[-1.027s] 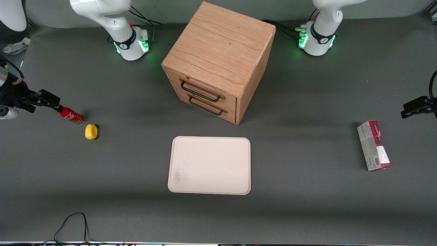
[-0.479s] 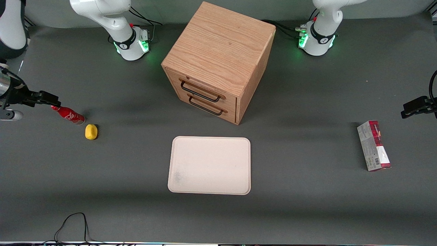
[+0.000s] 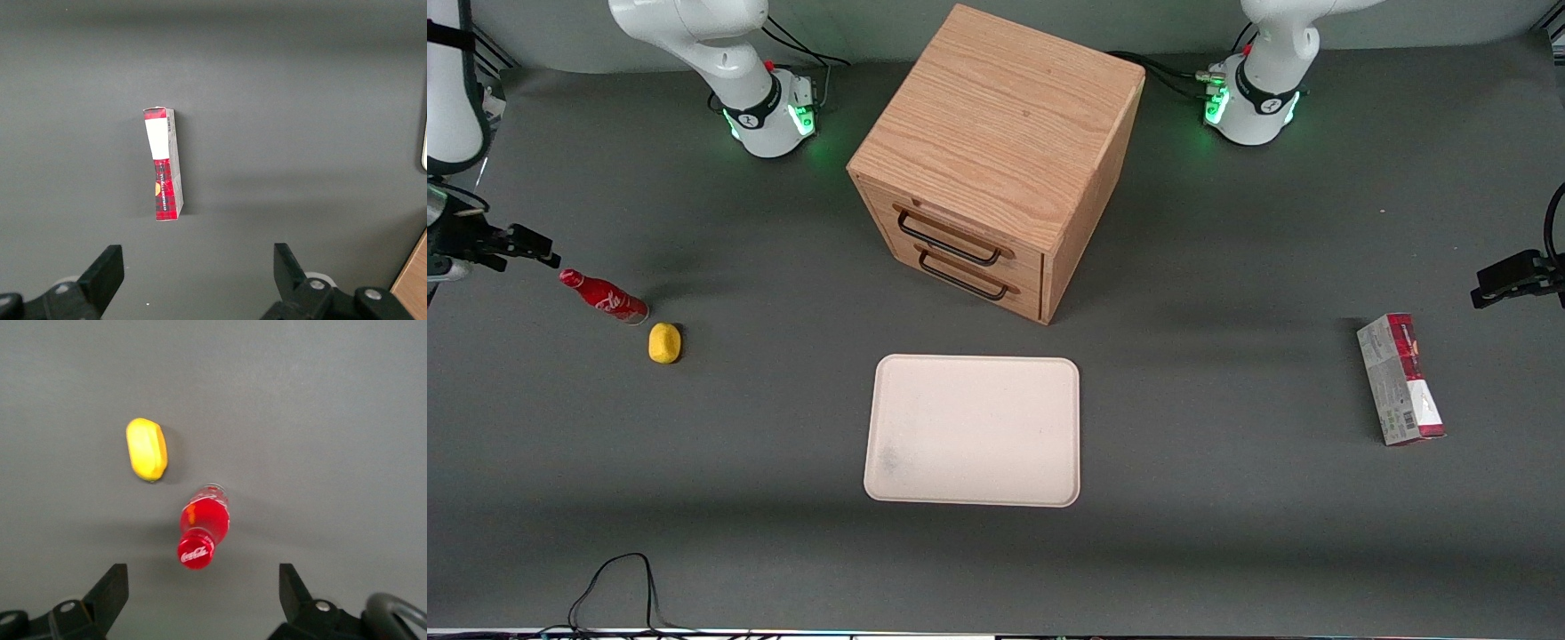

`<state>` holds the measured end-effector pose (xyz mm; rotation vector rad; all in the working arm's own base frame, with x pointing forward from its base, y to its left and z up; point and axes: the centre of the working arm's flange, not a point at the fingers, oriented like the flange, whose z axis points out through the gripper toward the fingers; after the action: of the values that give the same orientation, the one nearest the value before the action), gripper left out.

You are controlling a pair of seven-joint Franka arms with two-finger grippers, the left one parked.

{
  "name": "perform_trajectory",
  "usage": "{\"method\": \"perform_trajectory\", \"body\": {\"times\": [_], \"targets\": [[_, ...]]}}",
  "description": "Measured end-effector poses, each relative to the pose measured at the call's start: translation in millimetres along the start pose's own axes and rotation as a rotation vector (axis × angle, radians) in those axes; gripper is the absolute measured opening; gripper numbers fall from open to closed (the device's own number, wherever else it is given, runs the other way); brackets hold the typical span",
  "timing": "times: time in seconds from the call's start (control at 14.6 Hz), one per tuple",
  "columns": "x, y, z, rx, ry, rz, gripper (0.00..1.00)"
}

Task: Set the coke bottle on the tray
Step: 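Close the right gripper on the red Coca-Cola bottle's body, then lift the bottle with the right gripper off the table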

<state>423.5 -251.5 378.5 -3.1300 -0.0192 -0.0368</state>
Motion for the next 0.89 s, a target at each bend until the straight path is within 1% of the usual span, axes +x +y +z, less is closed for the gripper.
{"method": "perform_trajectory", "body": {"times": [0.21, 0.48, 0.55, 0.62, 0.68, 0.75, 0.82, 0.89], "targets": [[-13.9, -10.4, 34.1, -0.011, 0.028, -0.005, 1.00], [-14.4, -12.1, 46.5, -0.031, 0.043, -0.010, 1.00], [-13.9, -11.8, 49.3, -0.035, 0.042, -0.017, 0.99], [-13.7, -11.6, 52.2, -0.035, 0.042, -0.020, 0.96], [-13.6, -11.3, 55.1, -0.024, 0.046, -0.015, 0.96], [-13.8, -11.0, 58.2, -0.008, 0.049, -0.007, 0.89], [-14.1, -10.7, 60.7, 0.004, 0.051, -0.001, 0.79], [-14.3, -10.5, 62.5, 0.011, 0.051, 0.005, 0.65]]}}
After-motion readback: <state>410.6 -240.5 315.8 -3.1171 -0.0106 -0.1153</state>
